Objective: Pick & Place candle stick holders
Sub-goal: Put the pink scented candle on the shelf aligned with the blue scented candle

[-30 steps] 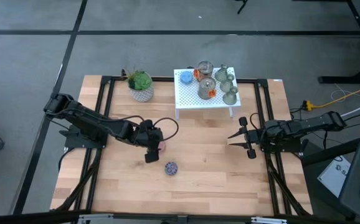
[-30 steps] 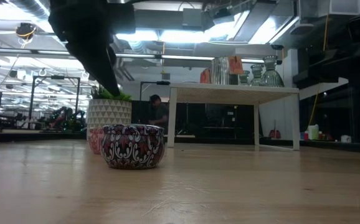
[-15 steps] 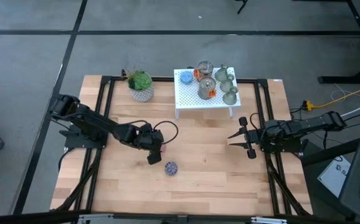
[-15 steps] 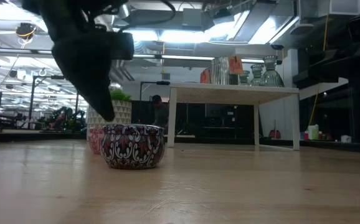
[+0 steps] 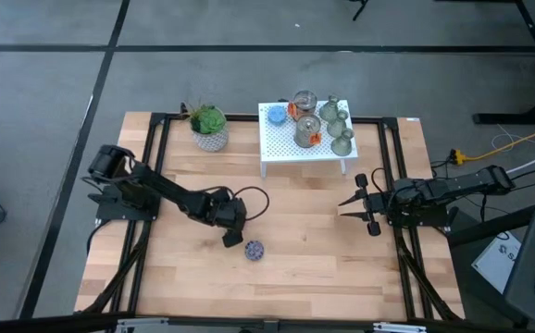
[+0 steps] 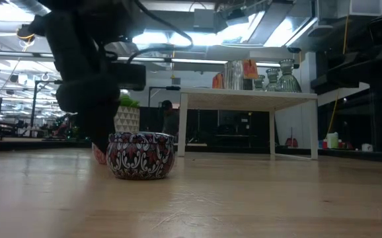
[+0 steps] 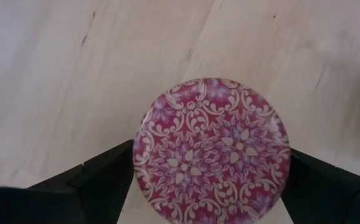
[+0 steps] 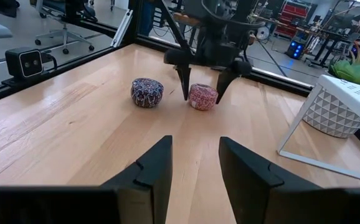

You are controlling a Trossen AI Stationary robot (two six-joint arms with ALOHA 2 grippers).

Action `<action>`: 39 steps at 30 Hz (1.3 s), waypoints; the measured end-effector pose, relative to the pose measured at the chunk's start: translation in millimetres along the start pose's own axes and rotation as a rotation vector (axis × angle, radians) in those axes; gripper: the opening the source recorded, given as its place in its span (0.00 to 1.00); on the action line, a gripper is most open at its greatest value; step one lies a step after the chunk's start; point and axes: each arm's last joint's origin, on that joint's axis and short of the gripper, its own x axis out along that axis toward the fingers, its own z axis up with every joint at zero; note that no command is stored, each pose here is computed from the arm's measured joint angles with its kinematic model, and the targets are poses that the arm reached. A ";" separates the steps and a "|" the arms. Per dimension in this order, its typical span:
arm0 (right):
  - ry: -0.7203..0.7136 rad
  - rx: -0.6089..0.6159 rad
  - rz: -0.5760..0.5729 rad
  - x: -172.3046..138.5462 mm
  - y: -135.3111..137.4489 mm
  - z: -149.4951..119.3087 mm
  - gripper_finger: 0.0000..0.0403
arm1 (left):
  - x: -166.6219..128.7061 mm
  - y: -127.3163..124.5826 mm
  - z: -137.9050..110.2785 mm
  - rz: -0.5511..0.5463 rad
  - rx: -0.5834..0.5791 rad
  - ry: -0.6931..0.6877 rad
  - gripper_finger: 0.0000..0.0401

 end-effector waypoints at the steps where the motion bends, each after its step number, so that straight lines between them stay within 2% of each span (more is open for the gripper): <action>1: 0.000 0.000 0.000 0.0 0.0 0.0 0.34 | 1.2 -0.5 0.1 -0.001 -0.001 -0.002 0.87; 20: 0.000 0.000 0.000 0.0 0.0 0.1 0.34 | 2.5 -1.6 0.3 -0.015 -0.006 0.003 0.87; 32: 0.000 0.000 0.000 0.0 0.0 0.1 0.34 | -3.6 -0.9 2.8 -0.022 -0.025 -0.019 0.73; 39: 0.000 0.000 0.000 0.0 0.0 0.1 0.34 | -3.6 -0.3 3.2 -0.003 -0.028 -0.032 0.74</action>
